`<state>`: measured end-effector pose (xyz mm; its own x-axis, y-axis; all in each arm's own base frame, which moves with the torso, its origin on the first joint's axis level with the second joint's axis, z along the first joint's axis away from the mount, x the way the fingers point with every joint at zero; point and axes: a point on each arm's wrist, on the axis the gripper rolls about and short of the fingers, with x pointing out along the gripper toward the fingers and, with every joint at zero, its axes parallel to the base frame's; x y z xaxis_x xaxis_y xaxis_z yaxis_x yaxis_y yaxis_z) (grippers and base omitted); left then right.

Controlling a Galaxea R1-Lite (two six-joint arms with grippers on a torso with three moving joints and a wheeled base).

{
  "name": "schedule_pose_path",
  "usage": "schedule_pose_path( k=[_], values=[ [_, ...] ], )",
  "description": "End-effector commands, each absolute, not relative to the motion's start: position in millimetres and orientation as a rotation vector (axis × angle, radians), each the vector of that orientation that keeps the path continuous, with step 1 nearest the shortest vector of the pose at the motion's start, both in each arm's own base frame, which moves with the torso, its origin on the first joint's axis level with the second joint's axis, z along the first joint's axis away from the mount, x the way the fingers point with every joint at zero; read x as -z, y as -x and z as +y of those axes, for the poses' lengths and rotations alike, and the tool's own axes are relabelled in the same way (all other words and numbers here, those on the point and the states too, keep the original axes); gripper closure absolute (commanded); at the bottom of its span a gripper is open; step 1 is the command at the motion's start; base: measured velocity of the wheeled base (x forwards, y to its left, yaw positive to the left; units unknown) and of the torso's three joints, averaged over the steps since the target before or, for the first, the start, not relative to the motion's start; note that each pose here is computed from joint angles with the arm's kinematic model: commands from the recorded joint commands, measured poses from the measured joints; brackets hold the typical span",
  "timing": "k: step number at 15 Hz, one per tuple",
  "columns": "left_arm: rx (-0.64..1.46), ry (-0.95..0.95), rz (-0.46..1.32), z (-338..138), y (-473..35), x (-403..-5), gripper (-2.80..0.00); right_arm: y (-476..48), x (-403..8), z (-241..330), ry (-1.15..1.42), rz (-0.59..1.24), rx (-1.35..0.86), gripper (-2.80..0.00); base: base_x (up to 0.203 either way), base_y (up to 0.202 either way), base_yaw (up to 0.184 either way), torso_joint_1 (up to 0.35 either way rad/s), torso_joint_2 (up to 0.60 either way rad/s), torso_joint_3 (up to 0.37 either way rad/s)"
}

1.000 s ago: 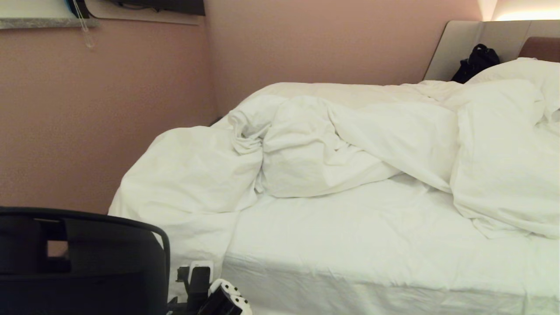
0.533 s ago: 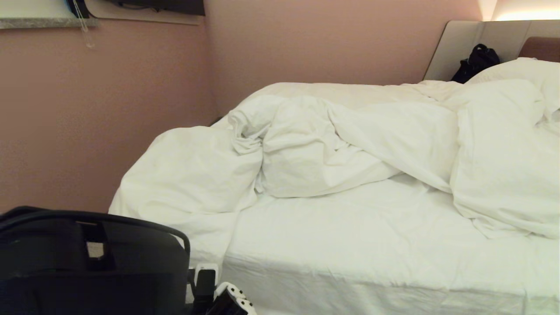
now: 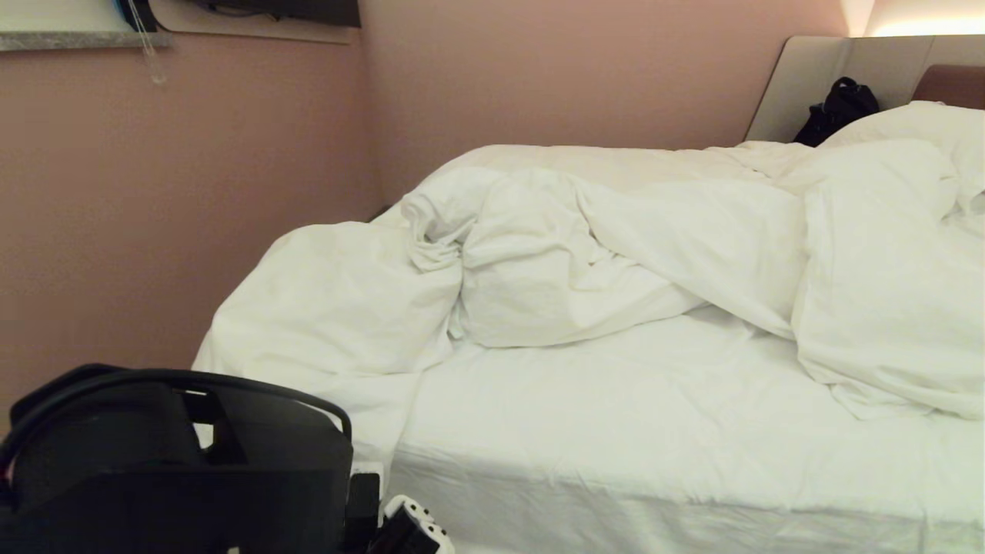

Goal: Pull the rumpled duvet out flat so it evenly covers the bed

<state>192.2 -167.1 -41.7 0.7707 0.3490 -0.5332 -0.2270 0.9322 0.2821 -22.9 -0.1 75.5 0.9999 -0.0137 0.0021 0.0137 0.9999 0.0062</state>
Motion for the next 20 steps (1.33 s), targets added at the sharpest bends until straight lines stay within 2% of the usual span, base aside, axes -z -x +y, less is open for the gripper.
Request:
schedule_pose_path(
  k=[1,18,19,20],
  values=[
    [-0.342,-0.216,0.602,-166.3,-193.7,44.7,-2.80,22.8,-75.6,-0.1,-0.006,-0.002,0.014,0.00,0.000,0.000,0.000,0.000,0.00,0.000],
    [-0.385,-0.190,0.577,-160.3,-200.8,45.0,-2.80,22.8,-75.6,-0.1,-0.006,-0.002,0.014,0.00,0.000,0.000,0.000,0.000,0.00,0.000],
    [-0.385,-0.191,0.578,-160.0,-200.5,45.1,0.00,22.8,-75.6,-0.1,-0.006,-0.002,0.014,0.00,0.000,0.000,0.000,0.000,0.00,0.000],
    [-0.385,-0.186,0.576,-160.1,-200.6,44.5,0.00,22.8,-75.6,-0.1,-0.006,-0.002,0.014,0.00,0.000,0.000,0.000,0.000,0.00,0.000]
  ],
)
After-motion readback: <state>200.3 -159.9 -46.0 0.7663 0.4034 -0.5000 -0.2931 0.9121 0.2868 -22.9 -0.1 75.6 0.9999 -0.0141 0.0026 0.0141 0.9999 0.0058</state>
